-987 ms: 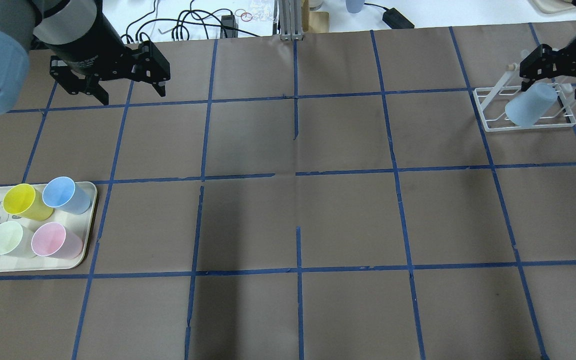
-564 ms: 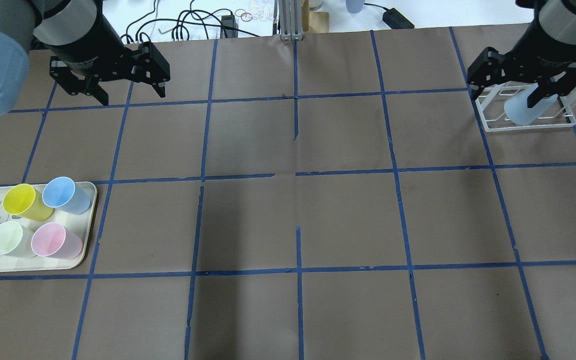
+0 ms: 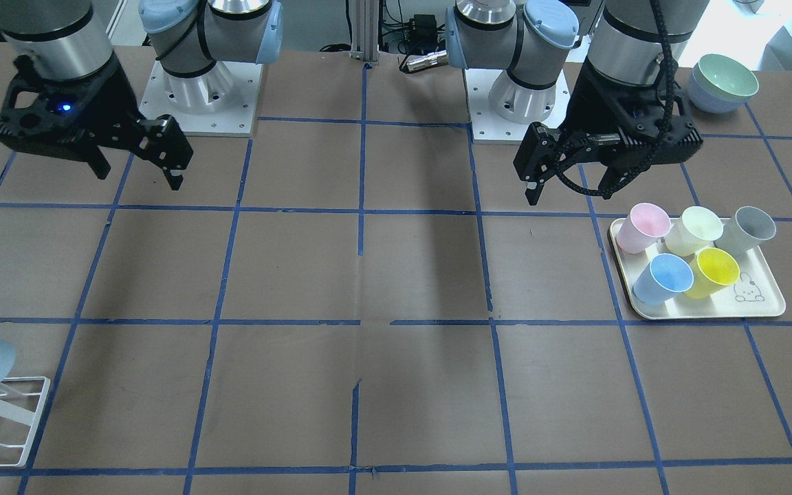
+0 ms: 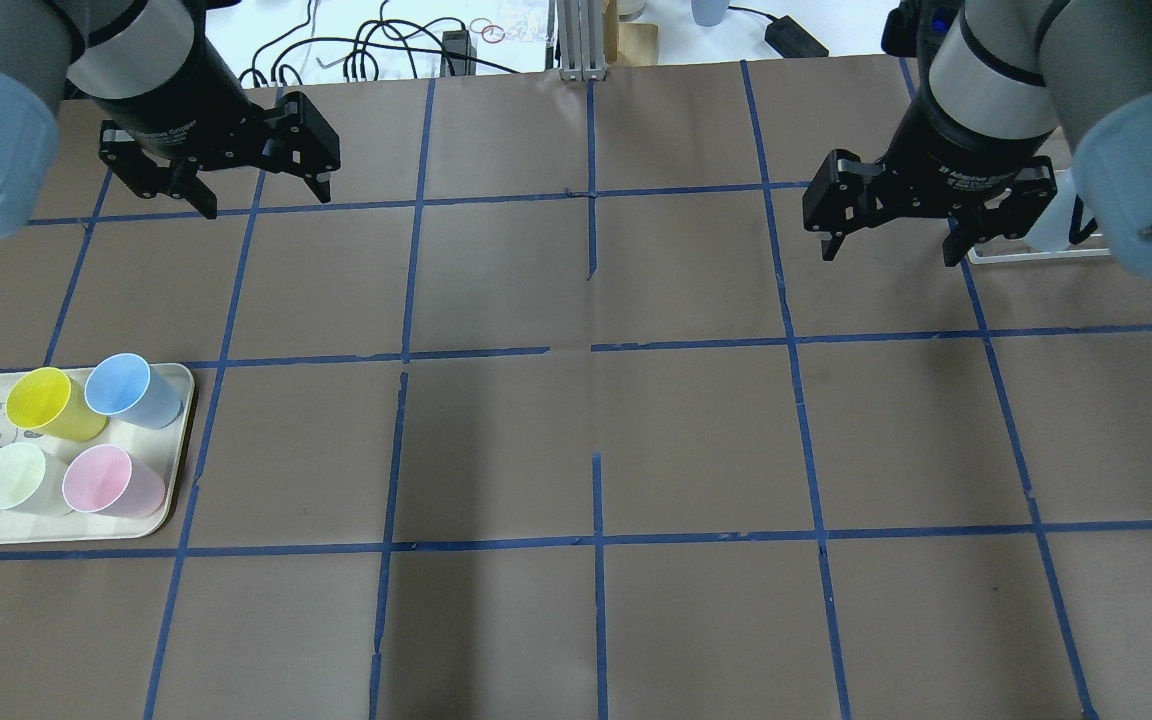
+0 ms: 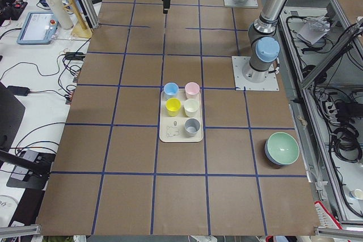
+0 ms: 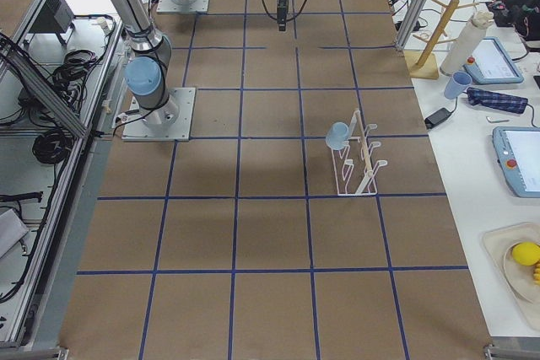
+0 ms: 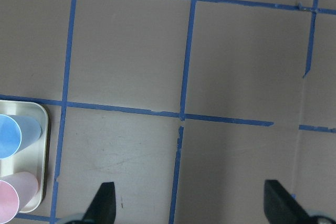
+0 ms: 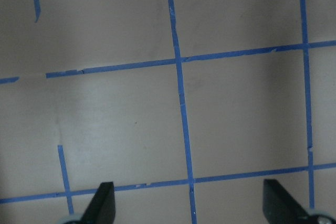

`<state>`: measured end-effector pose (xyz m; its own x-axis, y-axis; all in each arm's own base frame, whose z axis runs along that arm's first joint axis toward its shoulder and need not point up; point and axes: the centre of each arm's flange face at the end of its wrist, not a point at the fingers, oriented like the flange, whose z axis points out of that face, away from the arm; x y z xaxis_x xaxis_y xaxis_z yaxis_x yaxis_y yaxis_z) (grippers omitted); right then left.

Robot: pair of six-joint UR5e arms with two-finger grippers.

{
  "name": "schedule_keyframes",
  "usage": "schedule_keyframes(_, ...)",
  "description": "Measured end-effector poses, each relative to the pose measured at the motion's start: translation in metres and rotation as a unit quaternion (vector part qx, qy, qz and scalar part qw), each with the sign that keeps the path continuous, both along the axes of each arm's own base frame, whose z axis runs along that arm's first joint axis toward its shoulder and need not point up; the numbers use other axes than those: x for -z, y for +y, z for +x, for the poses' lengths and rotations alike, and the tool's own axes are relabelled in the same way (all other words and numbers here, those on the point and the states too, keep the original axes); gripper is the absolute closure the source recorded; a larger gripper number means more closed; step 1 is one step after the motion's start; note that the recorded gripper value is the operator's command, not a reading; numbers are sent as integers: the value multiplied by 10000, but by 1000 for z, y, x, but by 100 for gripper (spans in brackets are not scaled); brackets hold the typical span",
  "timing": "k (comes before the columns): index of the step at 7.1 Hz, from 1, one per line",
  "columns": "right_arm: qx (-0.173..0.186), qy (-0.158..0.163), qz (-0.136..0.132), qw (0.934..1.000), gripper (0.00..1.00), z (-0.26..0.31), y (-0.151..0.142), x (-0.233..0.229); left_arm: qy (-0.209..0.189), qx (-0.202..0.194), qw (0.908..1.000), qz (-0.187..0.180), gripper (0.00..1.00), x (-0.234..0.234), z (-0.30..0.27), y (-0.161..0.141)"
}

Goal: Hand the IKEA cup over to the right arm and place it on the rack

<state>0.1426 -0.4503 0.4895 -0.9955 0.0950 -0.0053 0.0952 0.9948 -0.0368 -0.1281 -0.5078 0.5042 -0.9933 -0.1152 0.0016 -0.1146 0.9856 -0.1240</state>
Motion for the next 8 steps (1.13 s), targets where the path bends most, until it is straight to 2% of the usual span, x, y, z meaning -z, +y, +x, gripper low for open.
schedule_keyframes(1,-67,-79,141,9998,0,5,14,-3,2,5,9999,120,0,3,0,-1)
schedule_keyframes(3,-175,-130,347,9992,0,2,23,5,3,25,9998,201,0,4,-2,-1)
schedule_keyframes(5,-315,-69,365,9988,0,-2,24,7,2,31,9998,175,0,1,-2,1)
schedule_keyframes(8,-167,-45,410,9990,0,-16,21,8,-3,26,9999,153,0,-1,-2,2)
